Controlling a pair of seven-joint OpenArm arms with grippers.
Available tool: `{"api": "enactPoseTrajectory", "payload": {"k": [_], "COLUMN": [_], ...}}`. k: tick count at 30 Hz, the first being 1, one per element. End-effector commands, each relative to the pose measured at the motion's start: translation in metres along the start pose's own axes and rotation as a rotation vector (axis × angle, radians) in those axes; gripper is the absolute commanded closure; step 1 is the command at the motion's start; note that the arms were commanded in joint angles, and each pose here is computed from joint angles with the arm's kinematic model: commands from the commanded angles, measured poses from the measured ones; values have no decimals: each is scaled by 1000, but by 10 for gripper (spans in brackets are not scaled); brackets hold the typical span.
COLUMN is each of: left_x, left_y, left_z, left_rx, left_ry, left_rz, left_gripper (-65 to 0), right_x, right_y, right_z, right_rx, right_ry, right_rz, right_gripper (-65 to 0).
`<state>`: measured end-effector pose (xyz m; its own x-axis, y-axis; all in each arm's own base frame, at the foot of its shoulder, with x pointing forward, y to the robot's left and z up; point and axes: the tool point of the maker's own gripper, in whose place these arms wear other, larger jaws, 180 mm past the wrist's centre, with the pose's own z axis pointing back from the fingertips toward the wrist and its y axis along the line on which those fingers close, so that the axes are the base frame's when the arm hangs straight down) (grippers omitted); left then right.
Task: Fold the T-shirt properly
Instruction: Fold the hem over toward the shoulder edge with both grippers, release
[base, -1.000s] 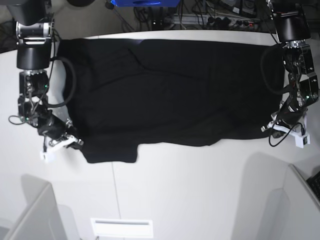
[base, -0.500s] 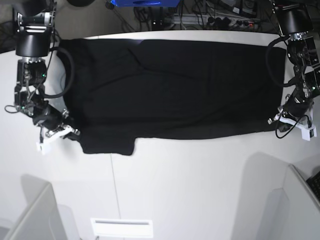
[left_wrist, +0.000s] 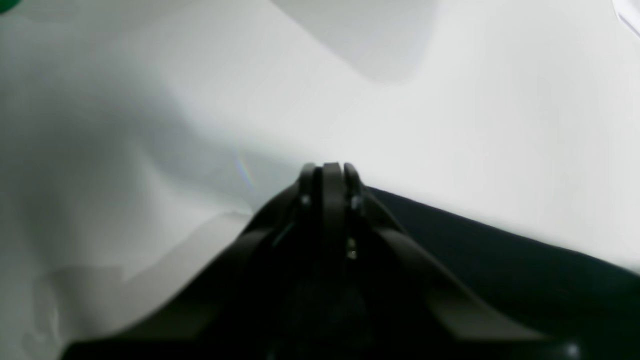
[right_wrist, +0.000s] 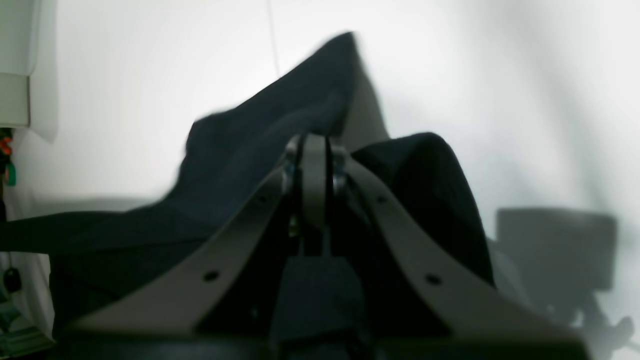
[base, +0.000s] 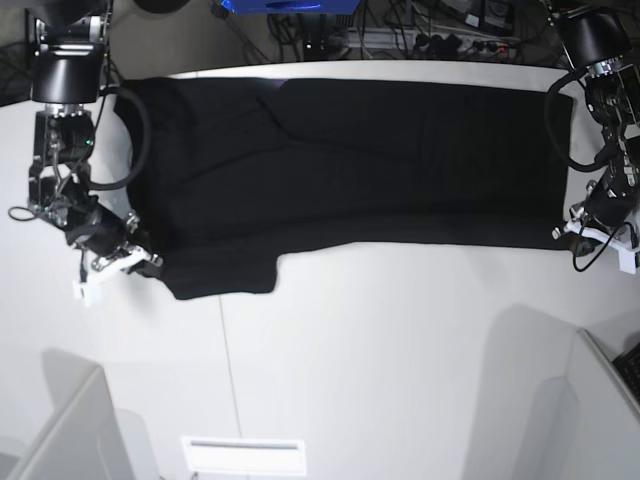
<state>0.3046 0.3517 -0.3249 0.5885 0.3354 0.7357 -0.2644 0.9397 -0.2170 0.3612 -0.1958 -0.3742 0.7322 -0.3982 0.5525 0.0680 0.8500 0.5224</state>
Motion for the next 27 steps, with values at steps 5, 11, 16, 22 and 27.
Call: {"api": "enactPoseTrajectory", "payload": {"k": [5,11,16,22,27], "left_x": [9,-1,5,4,0], "left_y": [3,6,18,12,11], "left_z": [7,9,20,26,30], "left_rx": [3,5,33,25,25], "left_ry": [-27,-4,-31,-35,-27], "left_rz": [-34,-47,-40,-72,-87], "left_gripper": [0,0,0,0,0], "right_x": [14,8,2,8,-10], "right_y": [6,11,12,19,21], "right_z": [12,18,26,49,60], "right_rx": [1,8,14,43,43], "right_ry": [-55,-56,-31,-46,-33], "right_rz": [7,24,7,-75,-82], "right_gripper": [0,0,0,0,0]}}
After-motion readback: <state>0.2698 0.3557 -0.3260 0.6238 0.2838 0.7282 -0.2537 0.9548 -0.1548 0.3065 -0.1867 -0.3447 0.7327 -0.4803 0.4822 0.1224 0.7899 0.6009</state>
